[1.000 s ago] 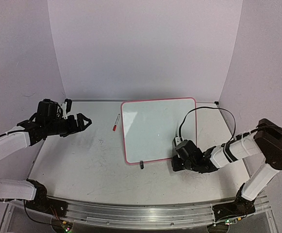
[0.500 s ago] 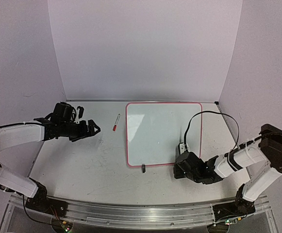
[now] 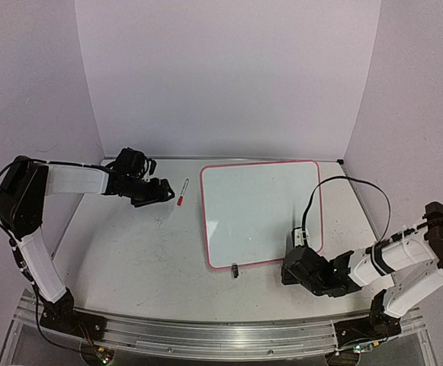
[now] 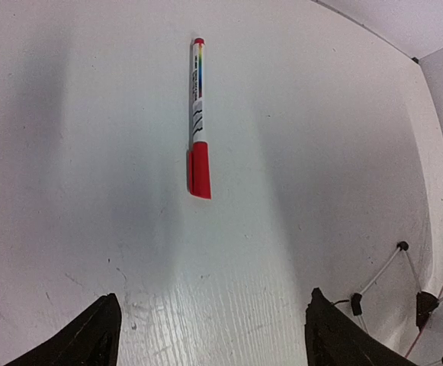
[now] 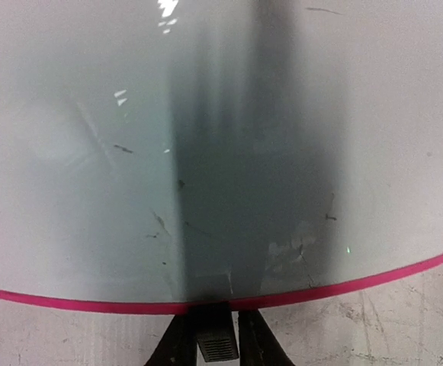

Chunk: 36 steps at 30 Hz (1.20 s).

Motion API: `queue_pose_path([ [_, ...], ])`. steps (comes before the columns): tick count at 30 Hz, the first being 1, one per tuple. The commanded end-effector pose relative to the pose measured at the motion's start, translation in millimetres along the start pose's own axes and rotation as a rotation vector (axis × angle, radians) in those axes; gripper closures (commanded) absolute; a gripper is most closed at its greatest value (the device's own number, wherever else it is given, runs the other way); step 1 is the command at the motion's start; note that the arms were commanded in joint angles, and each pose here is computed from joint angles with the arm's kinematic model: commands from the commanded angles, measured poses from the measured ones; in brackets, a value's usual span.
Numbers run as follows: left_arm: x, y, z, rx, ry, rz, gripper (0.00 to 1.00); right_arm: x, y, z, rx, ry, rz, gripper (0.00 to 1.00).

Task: Write a sentence on the whiteboard
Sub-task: Pick up the whiteboard marker from the center of the board.

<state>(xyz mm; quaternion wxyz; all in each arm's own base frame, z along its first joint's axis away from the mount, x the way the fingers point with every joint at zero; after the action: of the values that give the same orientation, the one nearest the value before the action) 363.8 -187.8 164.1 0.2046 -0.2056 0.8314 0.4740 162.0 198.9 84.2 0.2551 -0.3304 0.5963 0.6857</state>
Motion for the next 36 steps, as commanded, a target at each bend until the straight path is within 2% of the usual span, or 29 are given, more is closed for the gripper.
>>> queue_pose_path([
  [1,-22.0,-17.9,-9.9,-0.034,-0.06,-0.062,0.17,-19.6,7.4,-5.1,0.064,-0.144,-0.131,0.66],
  [4,-24.4,-36.9,-10.8,-0.052,-0.082,-0.049,0.19,-19.6,7.5,-3.6,0.047,-0.134,-0.131,0.53],
  [9,-22.8,-72.6,-17.7,-0.091,-0.149,-0.03,0.25,-16.2,11.4,7.5,0.012,-0.092,-0.12,0.39],
  [17,-27.1,-111.5,-16.5,-0.224,-0.223,-0.034,0.41,-24.5,36.7,9.7,-0.088,-0.154,-0.15,0.33],
  [22,-30.9,-129.7,-13.1,-0.33,-0.266,-0.028,0.57,-39.8,54.8,2.5,-0.121,-0.17,-0.217,0.31],
  [24,-27.3,-135.1,-11.4,-0.383,-0.287,-0.024,0.68,-45.1,59.6,1.2,-0.124,-0.171,-0.238,0.3],
  [31,-13.5,-127.9,-9.3,-0.474,-0.333,-0.011,0.99,-72.2,79.1,5.5,-0.132,-0.172,-0.283,0.29],
  [33,-11.2,-117.1,-6.5,-0.5,-0.331,-0.017,1.0,-82.9,89.4,4.7,-0.151,-0.185,-0.314,0.25],
  [36,-8.5,-88.9,-5.0,-0.525,-0.313,-0.038,1.0,-97.2,103.4,2.1,-0.168,-0.189,-0.367,0.1],
])
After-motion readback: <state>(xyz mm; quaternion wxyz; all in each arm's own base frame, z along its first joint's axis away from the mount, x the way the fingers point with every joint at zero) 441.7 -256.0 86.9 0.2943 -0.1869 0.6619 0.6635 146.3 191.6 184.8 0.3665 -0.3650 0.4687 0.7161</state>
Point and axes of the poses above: each gripper's point midway between its finger pads, its own y axis back along the fingers, its own z axis along the line the jaws close on, x = y × z, the point moved 9 cm from there along y, back along the fingers, and after that the axes turned 3 degrees about y, right-handed, at the moved point
